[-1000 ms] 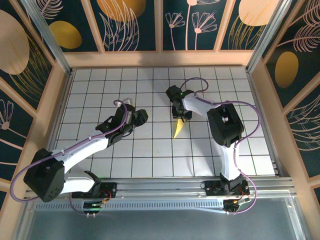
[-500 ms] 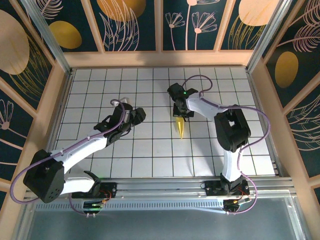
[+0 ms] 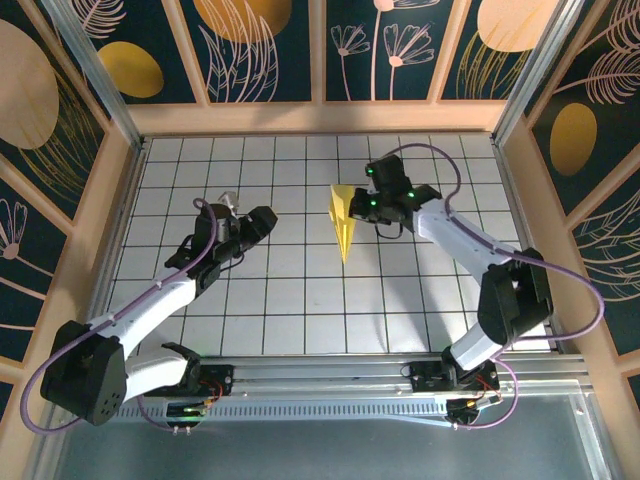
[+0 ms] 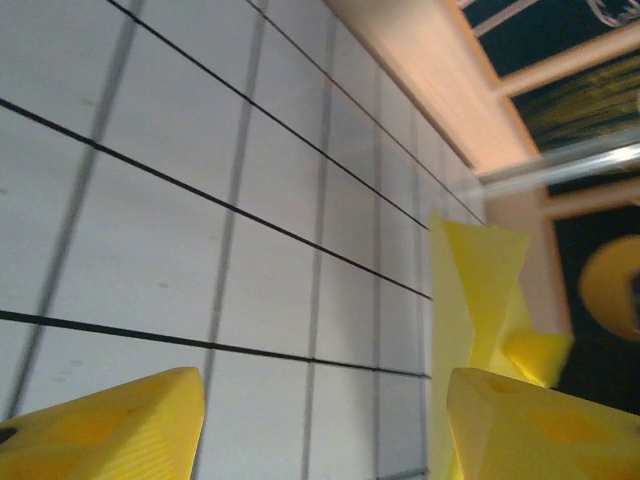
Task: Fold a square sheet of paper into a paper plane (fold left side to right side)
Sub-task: Pick up the paper plane at the center of the table, then place the paper plane at the center of the table.
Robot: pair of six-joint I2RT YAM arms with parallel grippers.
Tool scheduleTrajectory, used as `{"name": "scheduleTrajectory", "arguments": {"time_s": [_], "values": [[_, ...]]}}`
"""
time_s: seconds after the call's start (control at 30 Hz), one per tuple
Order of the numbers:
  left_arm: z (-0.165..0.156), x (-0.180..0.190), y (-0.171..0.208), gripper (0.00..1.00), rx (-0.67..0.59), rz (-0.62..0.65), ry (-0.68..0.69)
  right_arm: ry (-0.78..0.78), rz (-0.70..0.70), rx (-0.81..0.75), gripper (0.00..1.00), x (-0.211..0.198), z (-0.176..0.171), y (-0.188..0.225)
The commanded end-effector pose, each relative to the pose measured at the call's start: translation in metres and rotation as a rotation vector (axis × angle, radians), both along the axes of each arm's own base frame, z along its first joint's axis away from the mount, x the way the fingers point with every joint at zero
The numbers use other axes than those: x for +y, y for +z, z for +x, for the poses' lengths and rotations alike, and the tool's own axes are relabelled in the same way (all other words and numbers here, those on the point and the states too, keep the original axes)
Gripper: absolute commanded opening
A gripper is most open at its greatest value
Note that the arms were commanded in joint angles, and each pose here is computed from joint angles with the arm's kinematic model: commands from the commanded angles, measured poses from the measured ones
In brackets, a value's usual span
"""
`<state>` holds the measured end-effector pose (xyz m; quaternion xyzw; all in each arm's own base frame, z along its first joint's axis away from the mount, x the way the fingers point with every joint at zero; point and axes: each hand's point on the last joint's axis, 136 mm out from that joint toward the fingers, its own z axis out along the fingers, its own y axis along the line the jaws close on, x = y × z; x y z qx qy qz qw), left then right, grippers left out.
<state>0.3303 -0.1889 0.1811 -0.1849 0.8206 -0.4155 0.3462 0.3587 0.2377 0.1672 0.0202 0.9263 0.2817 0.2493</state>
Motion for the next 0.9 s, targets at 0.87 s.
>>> {"name": "scheduleTrajectory", "arguments": {"time_s": [0.87], "values": [[-0.008,-0.106,-0.009,0.44,0.049,-0.129,-0.463,0.241,0.36,0.008,0.0,0.036,-0.031,0.002]]}}
